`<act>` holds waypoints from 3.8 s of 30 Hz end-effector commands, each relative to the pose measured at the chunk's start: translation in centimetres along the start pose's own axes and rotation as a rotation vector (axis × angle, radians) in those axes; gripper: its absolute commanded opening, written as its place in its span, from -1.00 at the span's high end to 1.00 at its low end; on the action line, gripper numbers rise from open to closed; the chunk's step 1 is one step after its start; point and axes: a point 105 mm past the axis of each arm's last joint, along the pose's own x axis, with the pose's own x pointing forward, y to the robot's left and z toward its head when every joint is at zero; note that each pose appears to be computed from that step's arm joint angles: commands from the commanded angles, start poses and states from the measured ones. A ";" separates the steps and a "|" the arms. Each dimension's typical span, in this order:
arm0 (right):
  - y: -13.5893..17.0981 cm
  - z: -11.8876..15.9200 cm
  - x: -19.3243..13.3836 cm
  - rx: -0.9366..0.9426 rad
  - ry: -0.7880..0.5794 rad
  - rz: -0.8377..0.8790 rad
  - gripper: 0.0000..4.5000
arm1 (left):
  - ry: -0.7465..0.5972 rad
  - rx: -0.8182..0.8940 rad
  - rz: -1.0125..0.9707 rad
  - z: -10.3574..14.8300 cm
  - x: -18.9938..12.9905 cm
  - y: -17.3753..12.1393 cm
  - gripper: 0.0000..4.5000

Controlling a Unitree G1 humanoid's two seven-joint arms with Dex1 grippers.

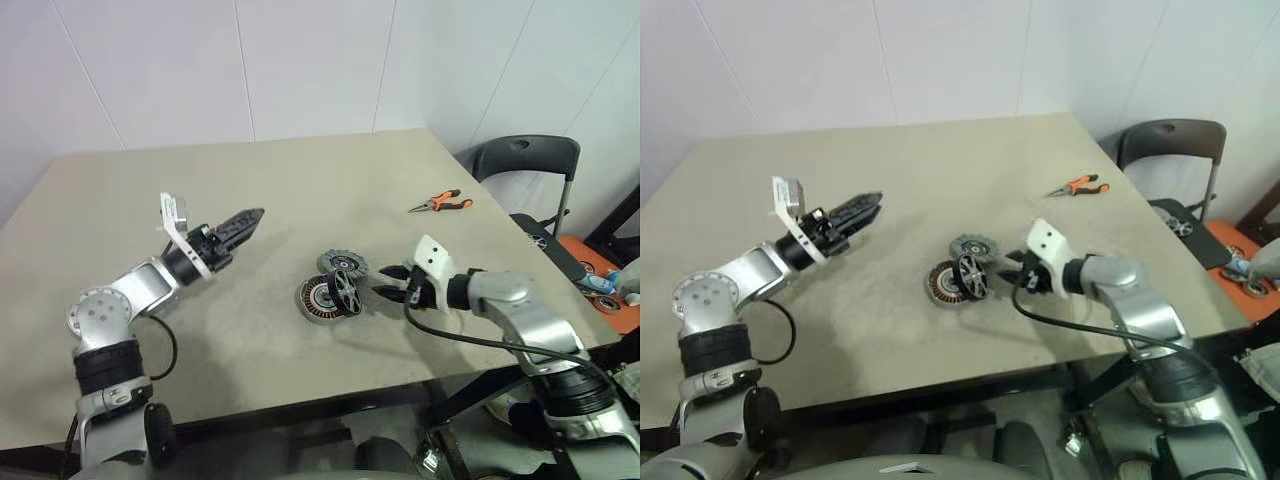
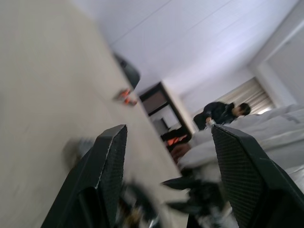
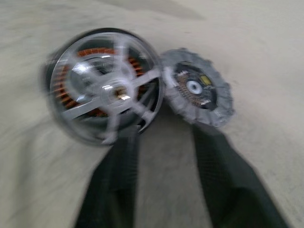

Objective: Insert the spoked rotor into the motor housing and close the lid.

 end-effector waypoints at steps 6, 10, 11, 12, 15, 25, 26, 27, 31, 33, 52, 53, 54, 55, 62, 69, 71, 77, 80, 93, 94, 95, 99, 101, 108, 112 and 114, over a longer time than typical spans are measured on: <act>-1.1 2.2 0.9 -0.135 -0.024 0.011 0.98 | 0.005 0.036 0.016 -0.3 0.1 0.0 -0.34; -0.6 2.3 2.2 -0.180 -0.024 0.047 0.98 | 0.010 0.031 0.023 -1.0 0.1 0.2 -0.34; -0.5 2.3 2.3 -0.189 -0.022 0.059 0.98 | 0.011 0.029 0.026 -1.1 0.1 0.2 -0.34; -0.3 2.3 2.5 -0.196 -0.021 0.071 0.98 | 0.011 0.028 0.030 -1.2 0.0 0.3 -0.34; 0.2 2.7 2.5 -0.193 -0.039 0.113 0.91 | 0.002 0.025 0.045 -1.0 -0.4 0.7 -0.34; -1.0 2.3 1.6 -0.137 -0.015 0.058 -0.29 | -0.003 0.023 0.058 -0.9 -0.7 1.1 -0.34; -0.9 2.2 1.3 -0.134 -0.011 0.059 -0.29 | -0.002 0.023 0.056 -1.0 -0.6 1.0 -0.34; -0.9 2.1 1.1 -0.131 -0.009 0.059 -0.29 | 0.000 0.023 0.054 -1.1 -0.5 0.9 -0.34; -0.7 1.7 0.9 -0.130 -0.001 0.059 -0.29 | 0.003 0.022 0.051 -1.3 -0.3 0.9 -0.34; -0.6 1.7 0.9 -0.128 -0.002 0.059 -0.29 | 0.005 0.022 0.049 -1.3 -0.2 0.9 -0.34; 0.3 5.4 2.4 -0.199 -0.099 0.114 -0.29 | -0.027 0.041 0.091 -0.1 -0.7 1.8 -0.34; 0.3 6.1 2.7 -0.216 -0.115 0.117 -0.29 | -0.028 0.045 0.096 0.0 -0.9 1.9 -0.34; 0.2 6.8 3.0 -0.237 -0.133 0.109 -0.29 | -0.032 0.048 0.101 0.2 -1.0 2.0 -0.34; 0.0 7.5 3.5 -0.263 -0.152 0.100 -0.29 | -0.039 0.051 0.105 0.4 -1.2 2.1 -0.34; 2.6 10.9 8.5 -0.497 -0.210 0.216 -0.29 | -0.068 0.069 0.135 1.0 -2.0 2.6 -0.34; 3.7 12.0 11.4 -0.719 -0.205 0.300 -0.29 | -0.149 0.104 0.181 2.8 -3.9 2.9 -0.34; 4.2 11.7 12.4 -0.761 -0.197 0.334 -0.29 | -0.160 0.106 0.191 2.8 -4.3 3.0 -0.34; 5.2 12.1 13.7 -0.787 -0.232 0.377 -0.29 | 0.047 0.264 0.307 -1.1 -5.6 4.0 -0.34; 4.7 12.3 13.3 -0.748 -0.247 0.359 -0.29 | 0.079 0.255 0.267 -1.9 -6.8 3.2 -0.34; 3.3 9.8 11.5 -0.644 -0.205 0.278 -0.29 | -0.041 0.021 0.300 -2.7 -11.1 4.6 -0.34; 3.3 9.7 11.4 -0.641 -0.203 0.276 -0.29 | -0.036 -0.003 0.304 -3.4 -11.0 4.9 -0.34; 3.3 9.7 11.4 -0.638 -0.201 0.274 -0.29 | -0.038 -0.024 0.309 -3.9 -10.8 5.2 -0.34; 3.3 9.5 11.2 -0.633 -0.193 0.268 -0.29 | -0.055 -0.069 0.307 -4.8 -9.9 5.6 -0.34; 3.3 9.4 11.2 -0.632 -0.190 0.264 -0.29 | -0.060 -0.083 0.303 -5.0 -9.3 5.8 -0.34; 3.0 9.1 11.1 -0.639 -0.177 0.256 -0.29 | -0.097 -0.106 0.336 -5.0 -7.9 7.1 -0.34; 3.0 8.9 11.0 -0.641 -0.173 0.254 -0.29 | -0.071 -0.108 0.362 -5.4 -7.5 7.9 -0.34; 3.0 8.9 11.0 -0.641 -0.172 0.253 -0.29 | -0.065 -0.108 0.364 -5.5 -7.4 7.9 -0.34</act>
